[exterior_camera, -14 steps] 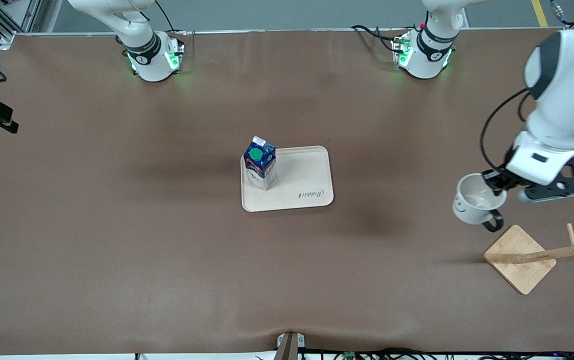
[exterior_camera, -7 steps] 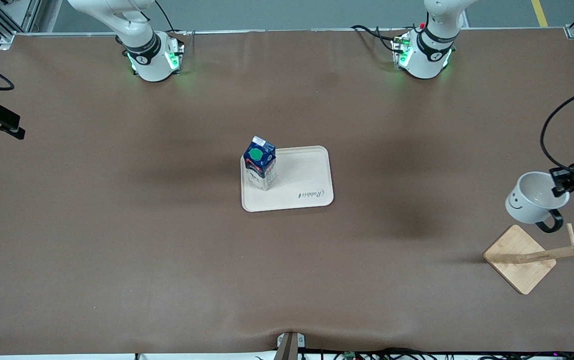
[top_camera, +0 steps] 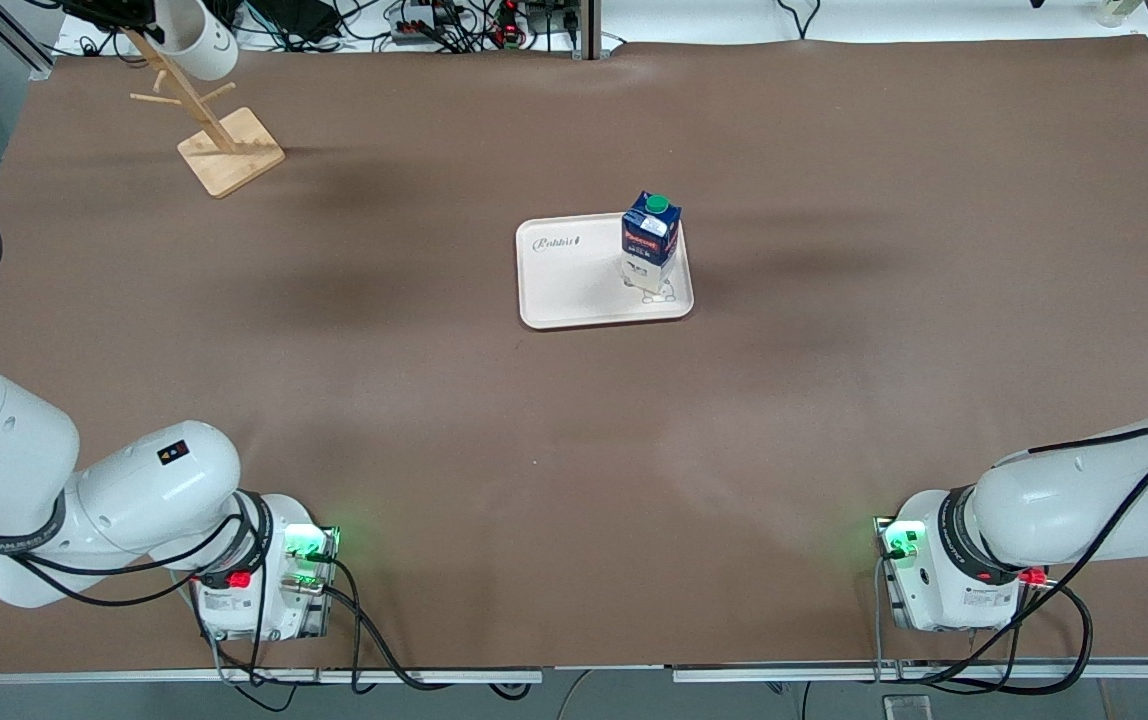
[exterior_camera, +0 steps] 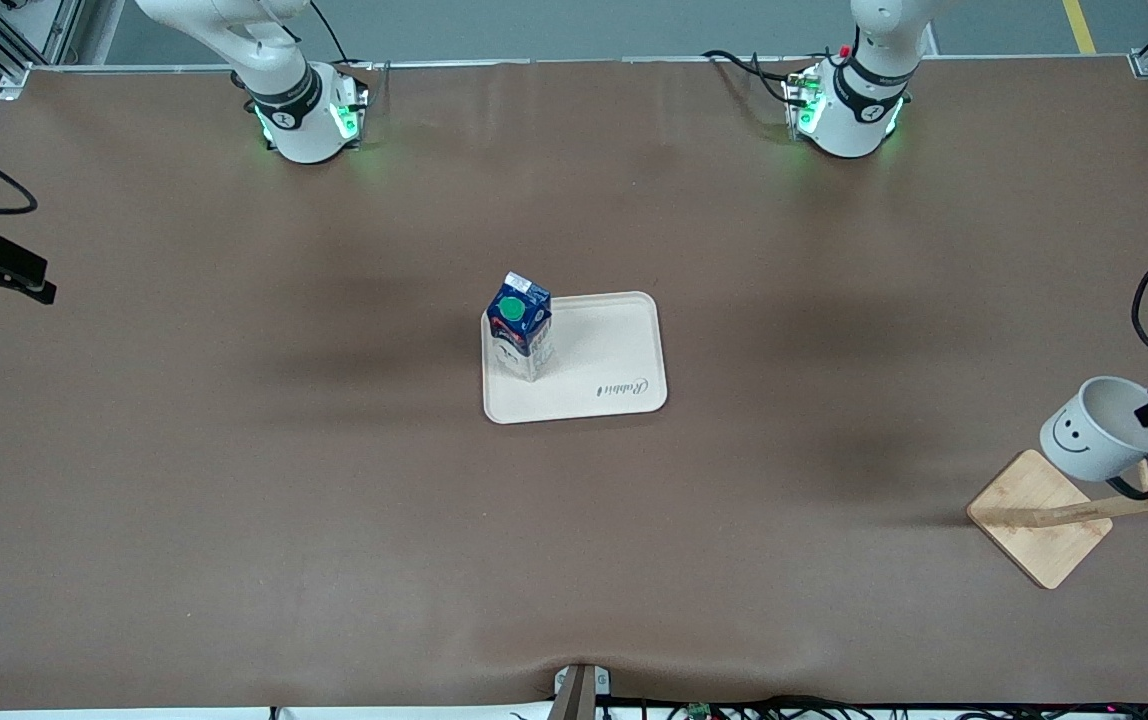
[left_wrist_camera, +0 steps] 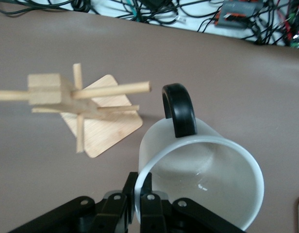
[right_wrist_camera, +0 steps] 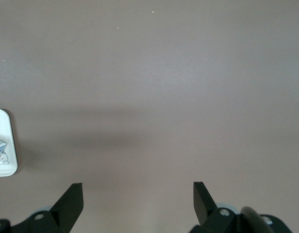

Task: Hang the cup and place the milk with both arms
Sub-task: 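Hang the mug handle on the stand's peg with the left gripper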

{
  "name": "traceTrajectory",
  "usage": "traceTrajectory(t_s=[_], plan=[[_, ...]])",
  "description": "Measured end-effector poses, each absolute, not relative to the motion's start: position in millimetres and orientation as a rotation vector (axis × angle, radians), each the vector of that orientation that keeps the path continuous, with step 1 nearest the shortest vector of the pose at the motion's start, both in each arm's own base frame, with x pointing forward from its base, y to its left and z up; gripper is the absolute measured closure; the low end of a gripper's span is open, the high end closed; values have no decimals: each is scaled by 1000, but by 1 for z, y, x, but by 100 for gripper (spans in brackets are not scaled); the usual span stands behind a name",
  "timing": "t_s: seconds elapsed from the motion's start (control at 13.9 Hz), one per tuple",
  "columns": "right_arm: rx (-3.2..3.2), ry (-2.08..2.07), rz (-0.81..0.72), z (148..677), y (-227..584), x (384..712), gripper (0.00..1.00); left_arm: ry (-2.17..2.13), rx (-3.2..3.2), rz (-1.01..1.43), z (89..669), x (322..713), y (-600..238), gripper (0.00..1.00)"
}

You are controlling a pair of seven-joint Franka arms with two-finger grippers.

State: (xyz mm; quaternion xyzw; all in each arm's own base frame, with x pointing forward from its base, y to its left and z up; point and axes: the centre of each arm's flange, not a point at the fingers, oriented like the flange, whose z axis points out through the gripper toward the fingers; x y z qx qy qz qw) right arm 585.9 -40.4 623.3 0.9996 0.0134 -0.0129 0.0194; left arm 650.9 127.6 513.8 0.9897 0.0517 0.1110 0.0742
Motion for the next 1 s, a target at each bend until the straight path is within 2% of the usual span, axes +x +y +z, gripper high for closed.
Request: traceTrajectory(t_s=[0.36,1.0], plan=[[3090,71,-193,588,-41,589,0,168,2937,368,508,666,135,93],[3275,6,-196,580,-61,592,0,228,2932,367,502,664,164,93]])
